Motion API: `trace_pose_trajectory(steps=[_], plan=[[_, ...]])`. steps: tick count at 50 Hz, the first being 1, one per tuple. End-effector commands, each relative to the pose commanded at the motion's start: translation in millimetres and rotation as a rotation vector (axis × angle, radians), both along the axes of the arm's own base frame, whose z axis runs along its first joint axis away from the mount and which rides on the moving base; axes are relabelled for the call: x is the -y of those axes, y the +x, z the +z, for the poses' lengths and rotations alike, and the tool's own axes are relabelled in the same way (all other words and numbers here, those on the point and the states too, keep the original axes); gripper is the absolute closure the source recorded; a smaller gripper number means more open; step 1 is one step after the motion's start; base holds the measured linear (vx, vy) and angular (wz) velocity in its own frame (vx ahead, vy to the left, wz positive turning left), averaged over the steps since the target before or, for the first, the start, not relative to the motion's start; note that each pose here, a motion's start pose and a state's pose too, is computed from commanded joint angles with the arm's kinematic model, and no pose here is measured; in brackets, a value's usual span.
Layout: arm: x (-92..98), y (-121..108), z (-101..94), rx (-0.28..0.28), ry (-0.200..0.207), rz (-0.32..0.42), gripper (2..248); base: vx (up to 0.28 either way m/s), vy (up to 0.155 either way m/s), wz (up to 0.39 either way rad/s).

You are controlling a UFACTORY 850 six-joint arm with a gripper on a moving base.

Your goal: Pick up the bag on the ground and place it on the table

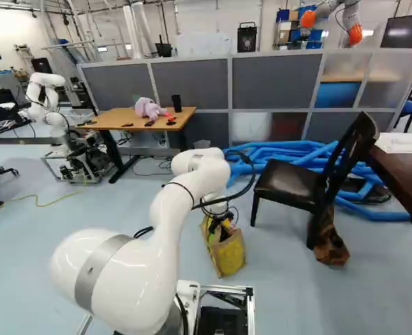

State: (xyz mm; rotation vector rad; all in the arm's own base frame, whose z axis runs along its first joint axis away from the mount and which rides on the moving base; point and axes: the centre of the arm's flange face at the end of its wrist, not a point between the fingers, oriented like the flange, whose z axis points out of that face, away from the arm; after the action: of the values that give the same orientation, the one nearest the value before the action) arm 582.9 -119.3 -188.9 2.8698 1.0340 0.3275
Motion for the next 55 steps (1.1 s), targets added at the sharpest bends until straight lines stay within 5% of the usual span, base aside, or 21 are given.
trace_pose_trajectory(steps=[4, 5, 10, 11, 15, 16, 20, 21, 25, 26, 31, 32, 55], plan=[[0.0, -0.2, -2.3, 0.000, 0.000, 0.000, 24, 0.000, 0.000, 0.000], [0.0, -0.2, -2.6, 0.000, 0.000, 0.000, 61, 0.000, 0.000, 0.000], [0.0, -0.3, -3.4, 0.001, 0.000, 0.000, 61, 0.000, 0.000, 0.000], [0.0, -0.3, -3.5, 0.001, 0.000, 0.000, 99, 0.000, 0.000, 0.000], [0.0, -0.3, -3.7, 0.001, 0.000, 0.000, 99, 0.000, 0.000, 0.000], [0.0, -0.3, -3.7, 0.001, 0.000, 0.000, 135, 0.000, 0.000, 0.000], [0.0, -0.3, -3.7, 0.001, 0.000, 0.000, 135, 0.000, 0.000, 0.000], [0.0, -0.3, -3.7, 0.001, 0.000, 0.000, 172, 0.000, 0.000, 0.000], [0.0, -0.3, -3.7, 0.001, 0.000, 0.000, 172, 0.000, 0.000, 0.000], [0.0, -0.3, -3.7, 0.001, 0.000, 0.000, 207, 0.000, 0.000, 0.000], [0.0, -0.3, -3.7, 0.001, 0.000, 0.000, 207, 0.000, 0.000, 0.000], [0.0, -0.3, -3.7, 0.001, 0.000, 0.000, 229, 0.000, 0.000, 0.000], [0.0, -0.3, -3.7, 0.001, 0.000, 0.000, 229, 0.000, 0.000, 0.000]])
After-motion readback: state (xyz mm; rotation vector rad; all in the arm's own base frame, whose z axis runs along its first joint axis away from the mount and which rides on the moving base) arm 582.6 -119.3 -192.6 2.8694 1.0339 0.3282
